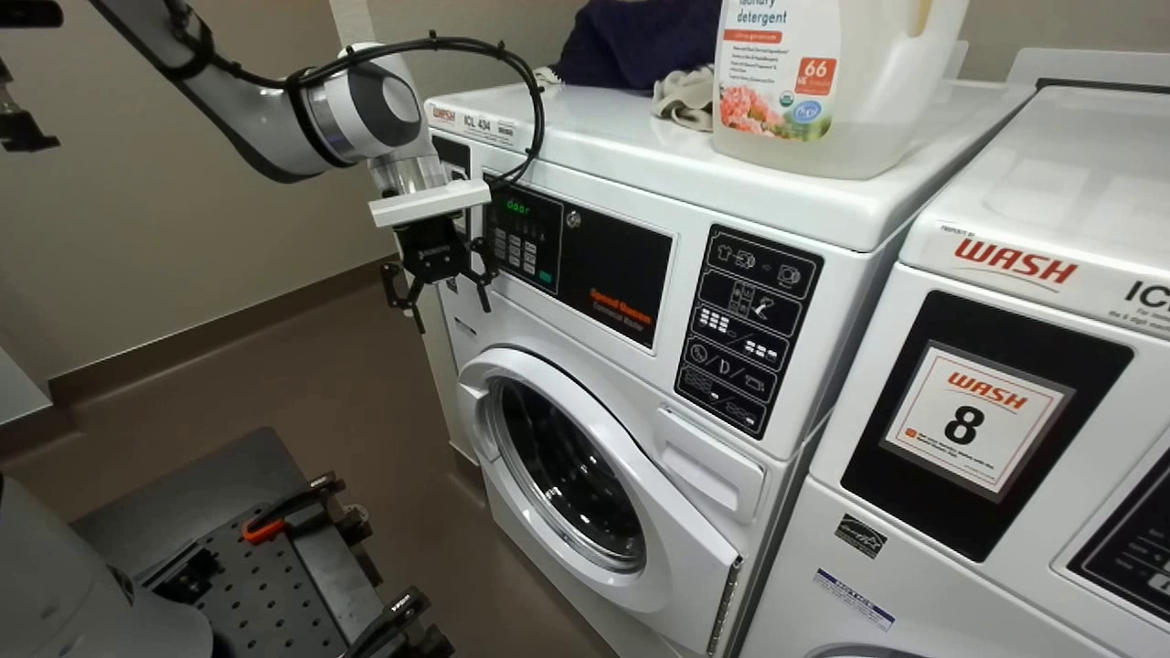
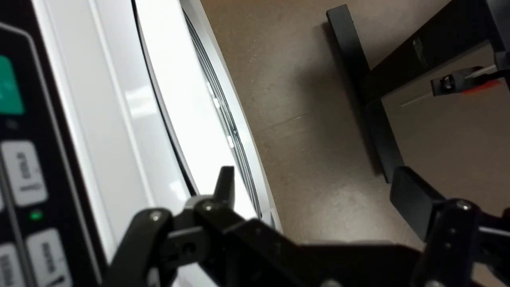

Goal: Open the washing machine door

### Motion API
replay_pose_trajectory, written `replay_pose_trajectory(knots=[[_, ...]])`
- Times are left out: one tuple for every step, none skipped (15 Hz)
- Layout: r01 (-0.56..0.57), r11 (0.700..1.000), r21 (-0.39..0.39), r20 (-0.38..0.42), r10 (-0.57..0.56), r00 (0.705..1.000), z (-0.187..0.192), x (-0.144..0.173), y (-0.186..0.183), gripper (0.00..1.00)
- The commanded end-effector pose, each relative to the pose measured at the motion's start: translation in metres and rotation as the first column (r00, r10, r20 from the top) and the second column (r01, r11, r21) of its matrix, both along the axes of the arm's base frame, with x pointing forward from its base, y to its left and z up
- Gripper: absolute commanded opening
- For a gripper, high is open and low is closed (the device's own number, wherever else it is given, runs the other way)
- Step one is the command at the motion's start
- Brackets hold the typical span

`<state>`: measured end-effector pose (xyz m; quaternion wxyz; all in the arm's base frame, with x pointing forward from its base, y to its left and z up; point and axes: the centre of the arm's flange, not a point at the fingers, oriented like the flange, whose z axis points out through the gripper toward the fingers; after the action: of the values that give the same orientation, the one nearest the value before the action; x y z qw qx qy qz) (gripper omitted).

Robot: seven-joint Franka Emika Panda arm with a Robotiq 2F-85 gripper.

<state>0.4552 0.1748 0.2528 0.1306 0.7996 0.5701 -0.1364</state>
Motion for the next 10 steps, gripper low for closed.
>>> replay_pose_trajectory(knots=[[-0.075, 0.997, 0.009, -0.041, 0.075, 0.996, -0.012, -0.017, 0.003, 1.00], [-0.088, 0.996, 0.006, -0.056, 0.089, 0.995, -0.018, -0.021, 0.003, 1.00], [-0.107, 0.994, 0.006, -0.070, 0.107, 0.992, -0.027, -0.028, 0.001, 1.00], [-0.123, 0.992, 0.016, -0.080, 0.124, 0.989, -0.035, -0.035, 0.002, 1.00], [-0.143, 0.990, 0.021, -0.091, 0.144, 0.985, -0.042, -0.040, 0.005, 1.00], [-0.156, 0.987, 0.033, -0.094, 0.159, 0.983, -0.050, -0.046, 0.008, 1.00], [-0.155, 0.987, 0.037, -0.085, 0.157, 0.984, -0.054, -0.051, 0.012, 1.00], [-0.114, 0.993, 0.029, -0.064, 0.116, 0.991, -0.053, -0.052, 0.011, 1.00], [-0.123, 0.992, 0.030, -0.098, 0.126, 0.987, -0.052, -0.044, 0.009, 1.00], [-0.118, 0.993, 0.031, -0.097, 0.120, 0.988, -0.054, -0.046, 0.010, 1.00]])
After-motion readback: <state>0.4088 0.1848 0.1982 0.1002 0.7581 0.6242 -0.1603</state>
